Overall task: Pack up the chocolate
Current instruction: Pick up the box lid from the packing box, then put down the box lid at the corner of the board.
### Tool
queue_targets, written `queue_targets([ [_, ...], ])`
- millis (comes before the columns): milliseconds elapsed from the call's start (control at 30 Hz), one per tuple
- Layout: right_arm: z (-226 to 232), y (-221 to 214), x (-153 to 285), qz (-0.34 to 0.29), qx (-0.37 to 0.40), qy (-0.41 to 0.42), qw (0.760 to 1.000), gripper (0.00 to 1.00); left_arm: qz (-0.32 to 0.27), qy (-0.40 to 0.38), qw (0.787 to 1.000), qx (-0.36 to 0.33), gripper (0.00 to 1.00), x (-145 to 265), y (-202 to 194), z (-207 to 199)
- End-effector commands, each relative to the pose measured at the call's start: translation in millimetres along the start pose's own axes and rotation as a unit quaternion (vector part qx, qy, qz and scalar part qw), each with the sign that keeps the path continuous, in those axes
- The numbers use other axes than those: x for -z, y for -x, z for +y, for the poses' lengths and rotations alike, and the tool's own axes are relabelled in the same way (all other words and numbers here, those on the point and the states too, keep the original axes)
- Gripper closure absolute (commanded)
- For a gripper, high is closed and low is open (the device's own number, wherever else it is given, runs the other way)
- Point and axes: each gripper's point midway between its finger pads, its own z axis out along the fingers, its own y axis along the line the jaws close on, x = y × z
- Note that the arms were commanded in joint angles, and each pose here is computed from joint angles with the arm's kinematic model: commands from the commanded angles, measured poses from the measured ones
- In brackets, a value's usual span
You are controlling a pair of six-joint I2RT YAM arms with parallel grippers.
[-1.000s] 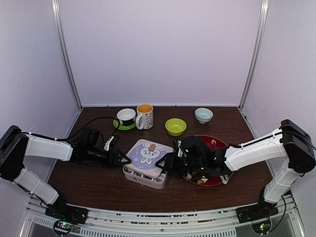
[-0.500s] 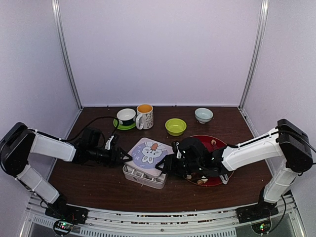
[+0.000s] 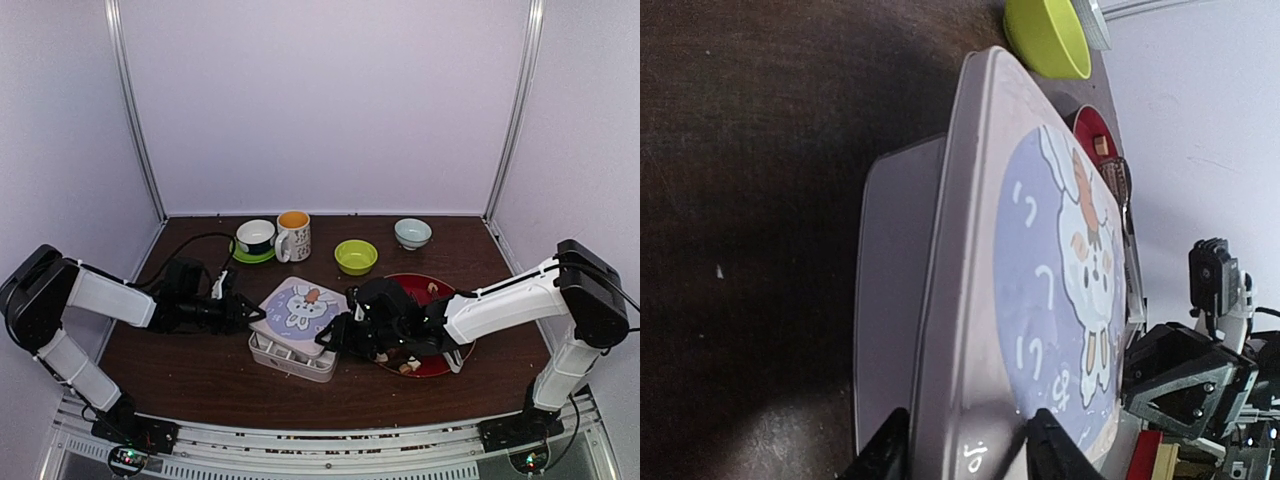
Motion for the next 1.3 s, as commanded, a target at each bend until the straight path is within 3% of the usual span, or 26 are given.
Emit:
queue_targets([
  [0,6.5,3.5,-2.1,-0.008,0.001,0.0,1.0,0.64,-0.025,-0.022,0.999,-0.02,0.66,2.7,15.7,-15.3],
  [633,27.8,43.2,51.7,-0.106,0.044,-0.004,0.993,0.63,-0.002,-0.121,0.989,-0.083,0.9,50.1,9.3,-108.1],
  [833,39.4,57.7,78.3,-0.144,0.066,0.0,0.987,0.62,-0.02,-0.142,0.984,-0.105,1.0,76.0,16.1,-142.5],
  [1000,39.6,68.4,101.1,-0.172,0.086,-0.023,0.981,0.62,-0.036,-0.144,0.982,-0.121,1.0,97.5,24.4,-168.7],
  [1133,36.1,75.9,117.2,-0.195,0.1,-0.04,0.975,0.61,-0.062,-0.103,0.981,-0.153,1.0,117.5,34.7,-179.8],
  [1267,29.6,84.2,134.9,-0.216,0.127,-0.075,0.965,0.61,-0.104,0.053,0.97,-0.214,1.0,149.1,54.6,-161.0],
])
